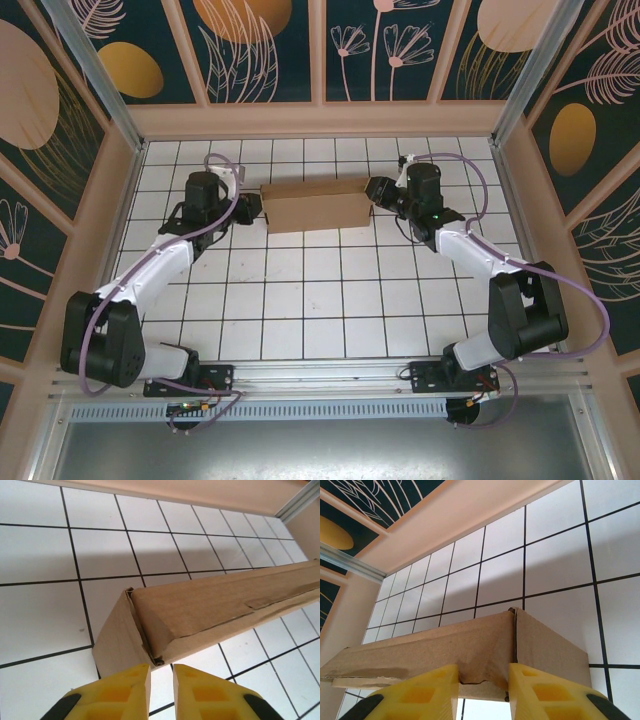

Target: Fold the paper box

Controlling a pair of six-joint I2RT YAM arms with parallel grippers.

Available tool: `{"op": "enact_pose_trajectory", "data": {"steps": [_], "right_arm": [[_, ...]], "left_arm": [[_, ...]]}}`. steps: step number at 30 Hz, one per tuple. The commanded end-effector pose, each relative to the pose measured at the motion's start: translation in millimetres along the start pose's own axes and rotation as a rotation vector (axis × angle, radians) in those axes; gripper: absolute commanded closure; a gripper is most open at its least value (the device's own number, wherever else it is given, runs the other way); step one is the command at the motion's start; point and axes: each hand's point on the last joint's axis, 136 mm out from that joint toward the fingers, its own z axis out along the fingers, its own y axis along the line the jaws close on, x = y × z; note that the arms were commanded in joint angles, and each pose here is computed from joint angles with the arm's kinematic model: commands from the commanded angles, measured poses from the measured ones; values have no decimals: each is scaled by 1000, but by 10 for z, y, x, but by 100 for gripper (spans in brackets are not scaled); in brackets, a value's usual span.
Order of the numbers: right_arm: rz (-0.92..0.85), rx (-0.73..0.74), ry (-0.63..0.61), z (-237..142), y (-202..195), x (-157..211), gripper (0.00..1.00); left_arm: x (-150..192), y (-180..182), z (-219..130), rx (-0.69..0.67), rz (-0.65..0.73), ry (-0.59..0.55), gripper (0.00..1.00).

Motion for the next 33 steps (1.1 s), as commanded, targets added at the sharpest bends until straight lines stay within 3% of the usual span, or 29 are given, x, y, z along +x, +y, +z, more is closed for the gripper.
{"op": "enact_pose_trajectory", "data": {"steps": [1,3,7,13,22,33], "right_arm": [[-7,63,32,17,-102,89,68],[-9,62,34,18,-96,98,68],[-13,65,34,15,-102,96,67],[-18,67,40,20,-108,110,66],[-29,74,43,14,-117,121,66],[-56,132,94,69,-335,407,66]], "left_arm": [[-74,-198,-127,118,-27,-18,82],[-165,-203,-194,146,-73,-58,81],[-365,3,-246,87,-193,-150,62],[-459,18,-60,155,-319,-181,50],[-382,80,238,190,-383,-128,52],[391,284,441,104,-427,-6,55]]}}
